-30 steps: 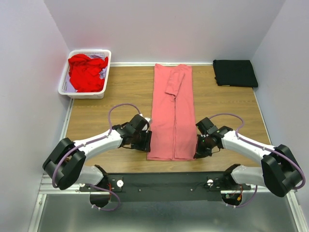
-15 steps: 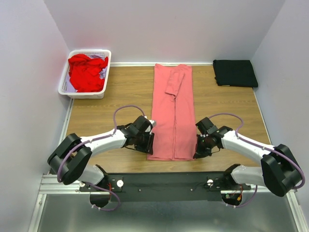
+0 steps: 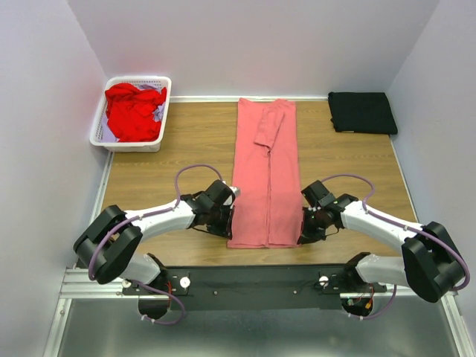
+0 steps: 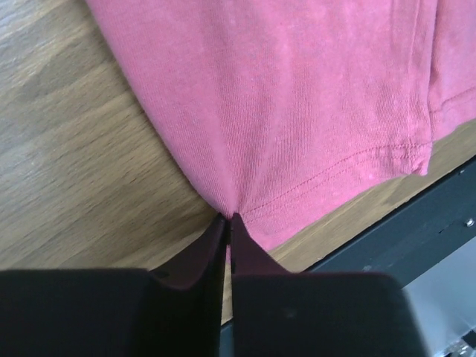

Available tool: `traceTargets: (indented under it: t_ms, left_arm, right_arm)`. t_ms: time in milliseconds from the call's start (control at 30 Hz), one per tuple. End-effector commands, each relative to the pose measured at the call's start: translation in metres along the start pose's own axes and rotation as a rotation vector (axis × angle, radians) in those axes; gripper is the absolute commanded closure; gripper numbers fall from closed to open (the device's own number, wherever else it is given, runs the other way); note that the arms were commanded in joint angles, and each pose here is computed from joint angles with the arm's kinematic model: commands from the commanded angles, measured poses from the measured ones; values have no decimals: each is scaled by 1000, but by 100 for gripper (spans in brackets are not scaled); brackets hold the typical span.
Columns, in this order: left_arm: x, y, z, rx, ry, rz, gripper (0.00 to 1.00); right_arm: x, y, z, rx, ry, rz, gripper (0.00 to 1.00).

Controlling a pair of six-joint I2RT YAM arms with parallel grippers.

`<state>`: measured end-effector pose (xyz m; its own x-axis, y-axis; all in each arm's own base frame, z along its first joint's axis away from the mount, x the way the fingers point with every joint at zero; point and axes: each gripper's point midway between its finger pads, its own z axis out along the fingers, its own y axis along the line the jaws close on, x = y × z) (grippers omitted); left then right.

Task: Fold and stack the t-shirts
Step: Fold the tshirt

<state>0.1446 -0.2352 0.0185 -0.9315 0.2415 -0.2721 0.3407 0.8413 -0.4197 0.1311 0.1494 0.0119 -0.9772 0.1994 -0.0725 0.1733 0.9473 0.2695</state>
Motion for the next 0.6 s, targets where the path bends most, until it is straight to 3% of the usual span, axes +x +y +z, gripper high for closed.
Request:
traceTargets:
  t_ms: [0, 233, 367, 567]
  left_arm:
    - [25, 10, -1, -36, 76, -15, 99]
    - [48, -10, -20, 37, 108, -18, 100]
    - [51, -16, -39, 55, 76, -33, 100]
    - [-30, -2, -55, 8, -105, -39, 100]
  right_arm:
    - [5, -2, 2, -2, 31, -29, 99]
    - [32, 16, -15, -116, 177, -50, 100]
    - [33, 23, -36, -143, 184, -96, 100]
    - [-35, 39, -51, -40, -2, -156, 100]
